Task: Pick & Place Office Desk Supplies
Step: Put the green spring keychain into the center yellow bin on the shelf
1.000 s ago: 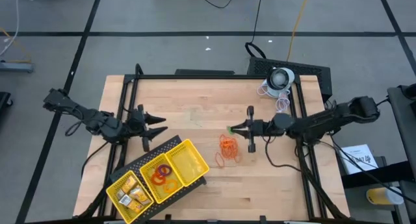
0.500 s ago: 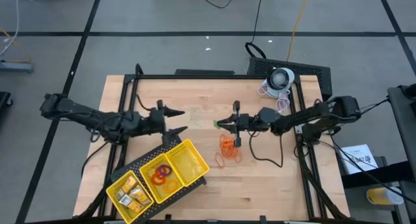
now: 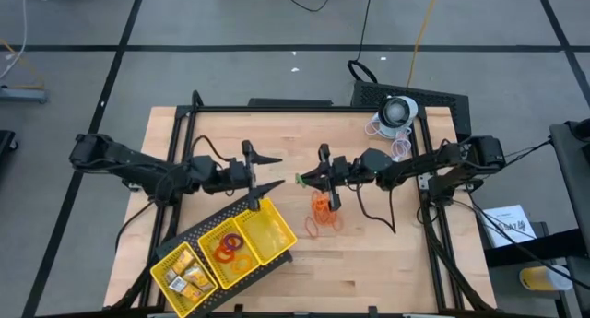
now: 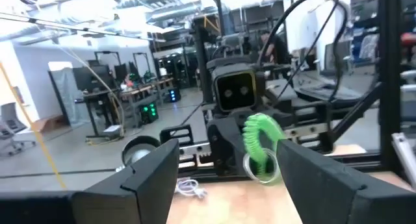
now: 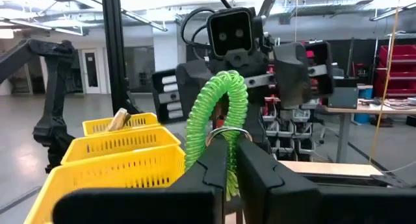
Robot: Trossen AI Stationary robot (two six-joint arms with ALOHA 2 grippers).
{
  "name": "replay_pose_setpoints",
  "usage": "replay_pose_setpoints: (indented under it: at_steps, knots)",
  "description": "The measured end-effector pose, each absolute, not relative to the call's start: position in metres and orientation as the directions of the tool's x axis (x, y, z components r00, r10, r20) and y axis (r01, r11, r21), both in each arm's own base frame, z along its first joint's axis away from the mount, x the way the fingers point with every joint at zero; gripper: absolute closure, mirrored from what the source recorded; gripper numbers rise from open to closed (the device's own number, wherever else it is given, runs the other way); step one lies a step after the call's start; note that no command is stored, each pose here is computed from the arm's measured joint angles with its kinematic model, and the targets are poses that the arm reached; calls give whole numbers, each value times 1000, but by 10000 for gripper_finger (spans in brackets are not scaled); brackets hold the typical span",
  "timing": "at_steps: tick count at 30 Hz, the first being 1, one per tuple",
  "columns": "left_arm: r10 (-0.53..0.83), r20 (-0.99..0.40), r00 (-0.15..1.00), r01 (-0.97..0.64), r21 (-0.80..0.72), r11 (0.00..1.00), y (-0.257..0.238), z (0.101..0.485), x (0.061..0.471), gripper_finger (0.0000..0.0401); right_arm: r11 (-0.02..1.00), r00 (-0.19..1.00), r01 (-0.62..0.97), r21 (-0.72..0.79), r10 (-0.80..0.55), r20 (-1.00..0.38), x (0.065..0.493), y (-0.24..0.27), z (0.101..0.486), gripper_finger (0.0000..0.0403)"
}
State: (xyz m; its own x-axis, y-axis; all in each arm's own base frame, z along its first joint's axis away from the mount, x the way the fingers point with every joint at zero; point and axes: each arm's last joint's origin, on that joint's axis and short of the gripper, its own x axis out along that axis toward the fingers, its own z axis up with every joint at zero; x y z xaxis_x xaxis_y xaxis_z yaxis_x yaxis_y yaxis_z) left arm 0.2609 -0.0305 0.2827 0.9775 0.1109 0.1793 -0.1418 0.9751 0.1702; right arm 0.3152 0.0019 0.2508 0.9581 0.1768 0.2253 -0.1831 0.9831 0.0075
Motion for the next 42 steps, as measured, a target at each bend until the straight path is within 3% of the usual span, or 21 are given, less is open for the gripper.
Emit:
replay_pose_setpoints:
  at_steps: [19,24,35,42]
  knots:
    - [-16,48,999,9,143,990,-28,292,308,172,980,957,-196,8,190,220,316,6,251,393]
    - [-49,53,997,42,127,991,-29,294,308,217,981,958,-196,5,190,213,316,6,250,393]
    - [-56,32,998,52,130,990,-29,292,308,376,981,966,-194,7,190,175,317,6,247,384]
    - [-75,15,997,73,92,993,-30,294,305,360,980,977,-191,53,184,109,311,6,250,323]
